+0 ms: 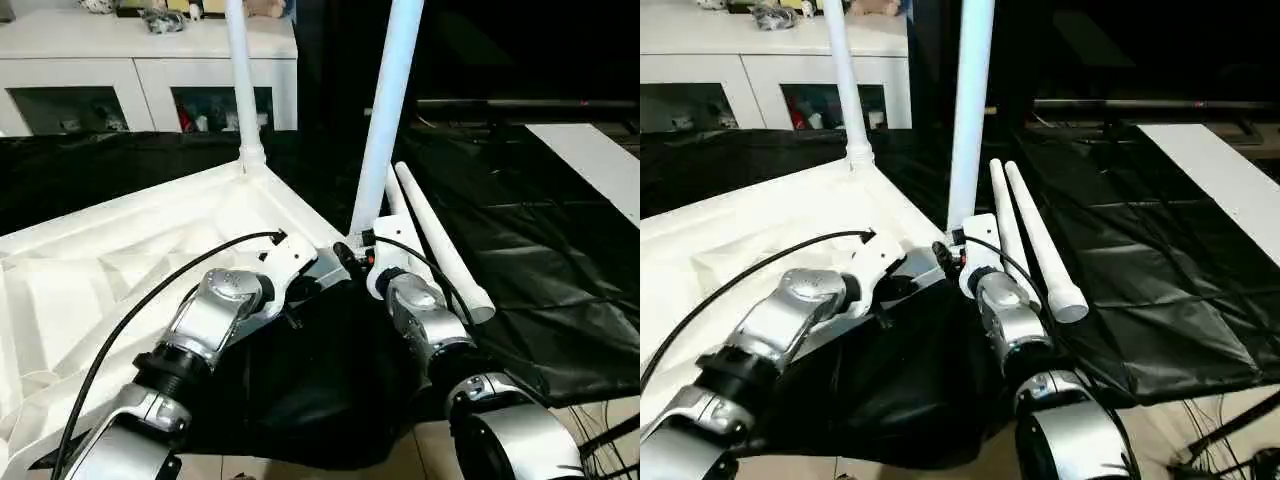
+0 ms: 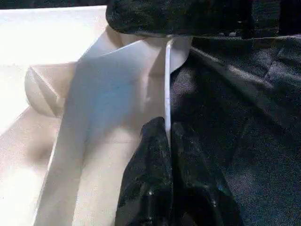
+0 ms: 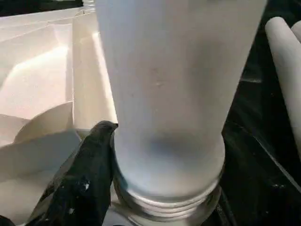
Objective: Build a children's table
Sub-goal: Rotate leg to tighten
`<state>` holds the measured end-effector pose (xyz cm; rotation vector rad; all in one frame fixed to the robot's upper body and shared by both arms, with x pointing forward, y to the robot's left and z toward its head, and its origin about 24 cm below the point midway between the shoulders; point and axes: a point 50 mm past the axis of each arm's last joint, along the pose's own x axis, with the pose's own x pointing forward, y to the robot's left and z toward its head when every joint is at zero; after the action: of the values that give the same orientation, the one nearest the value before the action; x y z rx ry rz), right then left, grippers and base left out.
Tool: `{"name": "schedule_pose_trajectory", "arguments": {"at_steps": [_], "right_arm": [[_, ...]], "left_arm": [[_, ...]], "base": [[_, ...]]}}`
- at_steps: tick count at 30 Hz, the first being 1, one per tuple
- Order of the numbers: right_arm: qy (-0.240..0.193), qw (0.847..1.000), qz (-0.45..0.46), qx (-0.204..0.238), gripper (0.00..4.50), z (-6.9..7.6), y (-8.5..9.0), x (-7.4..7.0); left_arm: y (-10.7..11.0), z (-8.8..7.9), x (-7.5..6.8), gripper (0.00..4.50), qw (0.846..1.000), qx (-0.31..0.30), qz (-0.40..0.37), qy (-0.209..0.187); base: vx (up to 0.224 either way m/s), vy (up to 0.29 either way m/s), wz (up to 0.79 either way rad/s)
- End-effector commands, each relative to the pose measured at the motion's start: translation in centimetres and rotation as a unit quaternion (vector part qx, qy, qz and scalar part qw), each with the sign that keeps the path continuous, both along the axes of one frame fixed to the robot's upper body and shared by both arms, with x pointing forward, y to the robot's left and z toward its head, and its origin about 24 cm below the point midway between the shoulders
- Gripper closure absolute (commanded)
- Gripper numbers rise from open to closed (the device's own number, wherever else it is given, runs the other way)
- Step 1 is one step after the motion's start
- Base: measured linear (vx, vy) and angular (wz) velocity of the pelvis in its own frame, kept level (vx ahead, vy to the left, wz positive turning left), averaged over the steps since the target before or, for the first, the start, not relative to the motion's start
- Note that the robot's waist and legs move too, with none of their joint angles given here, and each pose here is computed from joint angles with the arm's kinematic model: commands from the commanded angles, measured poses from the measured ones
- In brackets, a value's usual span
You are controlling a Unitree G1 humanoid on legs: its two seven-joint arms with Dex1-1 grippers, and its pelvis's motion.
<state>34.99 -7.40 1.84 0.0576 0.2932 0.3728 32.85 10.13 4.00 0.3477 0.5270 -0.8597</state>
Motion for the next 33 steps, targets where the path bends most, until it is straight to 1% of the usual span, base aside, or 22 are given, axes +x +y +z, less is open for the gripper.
{"name": "schedule_pose_trajectory", "arguments": {"at_steps": [1,3,7,8,9,11,12,14,16,17,18,21,22,23,24,25,26,27,29,30,32,33], "right_arm": [[0.034,0.995,0.072,0.056,1.42,-1.0,3.4,-1.5],[0.021,0.995,0.082,0.058,1.05,-0.7,3.2,-1.4],[-0.008,0.994,0.099,0.055,0.70,-0.2,2.4,-1.3],[-0.008,0.994,0.099,0.055,0.70,-0.2,2.4,-1.3],[-0.026,0.992,0.113,0.044,0.61,0.2,1.8,-1.2],[-0.043,0.991,0.125,0.032,0.37,0.6,1.2,-1.1],[-0.053,0.988,0.141,0.017,0.31,0.8,0.6,-1.2],[-0.055,0.987,0.152,0.008,0.16,0.8,0.2,-1.2],[-0.058,0.980,0.190,-0.018,0.16,0.9,-0.8,-1.3],[-0.055,0.974,0.218,-0.023,0.16,1.0,-1.5,-1.5],[-0.055,0.974,0.218,-0.023,0.16,1.0,-1.5,-1.5],[-0.063,0.960,0.270,-0.026,0.16,1.6,-2.5,-1.9],[-0.063,0.960,0.272,-0.025,0.16,1.6,-2.5,-1.9],[-0.063,0.954,0.291,-0.021,0.16,1.8,-2.8,-2.1],[-0.063,0.944,0.322,-0.017,0.16,2.1,-3.2,-2.5],[-0.060,0.941,0.332,-0.014,0.16,2.2,-3.3,-2.6],[-0.060,0.941,0.332,-0.014,0.16,2.2,-3.3,-2.6],[-0.058,0.933,0.355,-0.012,0.16,2.4,-3.6,-2.9],[-0.059,0.923,0.380,-0.014,0.16,2.6,-3.9,-3.1],[-0.060,0.919,0.390,-0.015,0.16,2.8,-3.9,-3.2],[-0.061,0.916,0.395,-0.015,0.16,2.8,-4.0,-3.2],[-0.059,0.909,0.411,-0.021,0.16,2.9,-4.0,-3.3]], "left_arm": [[-0.4,-0.4,0.2,4.50,1.000,0.014,0.003,-0.006],[0.0,-0.5,0.1,4.50,1.000,0.018,0.003,-0.005],[1.0,-0.7,-0.1,4.50,1.000,0.023,0.000,-0.002],[1.0,-0.7,-0.1,4.50,1.000,0.023,0.000,-0.002],[1.5,-0.7,-0.3,4.50,1.000,0.023,-0.008,-0.004],[2.0,-0.7,-0.4,4.50,1.000,0.024,-0.013,-0.003],[2.3,-0.6,-0.7,4.50,0.999,0.024,-0.027,-0.005],[2.6,-0.6,-0.8,4.50,0.999,0.025,-0.033,-0.004],[3.4,-0.4,-1.3,4.50,0.999,0.026,-0.048,0.002],[3.9,-0.2,-1.7,4.50,0.997,0.025,-0.067,0.003],[3.9,-0.2,-1.7,4.50,0.997,0.025,-0.067,0.003],[4.8,0.1,-2.5,4.50,0.994,0.020,-0.104,0.013],[4.8,0.1,-2.6,4.50,0.994,0.019,-0.105,0.013],[5.0,0.2,-2.8,4.50,0.993,0.017,-0.117,0.016],[5.4,0.6,-3.3,4.50,0.989,0.013,-0.147,0.015],[5.5,0.7,-3.6,4.50,0.987,0.008,-0.160,0.019],[5.5,0.7,-3.6,4.50,0.987,0.008,-0.160,0.019],[5.9,0.9,-4.3,4.50,0.982,0.006,-0.183,0.039],[6.5,1.1,-5.0,4.50,0.977,0.012,-0.206,0.053],[6.7,1.2,-5.2,4.50,0.975,0.013,-0.214,0.058],[6.8,1.2,-5.2,4.50,0.974,0.013,-0.217,0.061],[7.1,1.3,-5.3,4.50,0.974,0.016,-0.218,0.061]], "base": [[0.000,0.000,0.00],[0.000,0.000,0.00],[0.000,0.000,0.00],[0.000,0.000,0.00],[0.000,0.000,0.00],[0.000,0.000,0.00],[0.000,0.000,0.00],[0.000,0.000,0.00],[0.000,0.000,0.00],[0.000,0.000,0.00],[0.051,-0.020,0.00],[0.065,-0.020,0.03],[0.064,-0.008,-0.01],[0.064,-0.008,-0.01],[0.055,-0.001,0.01],[0.000,0.000,0.00],[0.000,0.000,0.00],[0.000,0.000,0.00],[0.000,0.000,0.00],[0.000,0.000,0.00],[0.000,0.000,0.00],[0.000,0.000,0.00]]}}
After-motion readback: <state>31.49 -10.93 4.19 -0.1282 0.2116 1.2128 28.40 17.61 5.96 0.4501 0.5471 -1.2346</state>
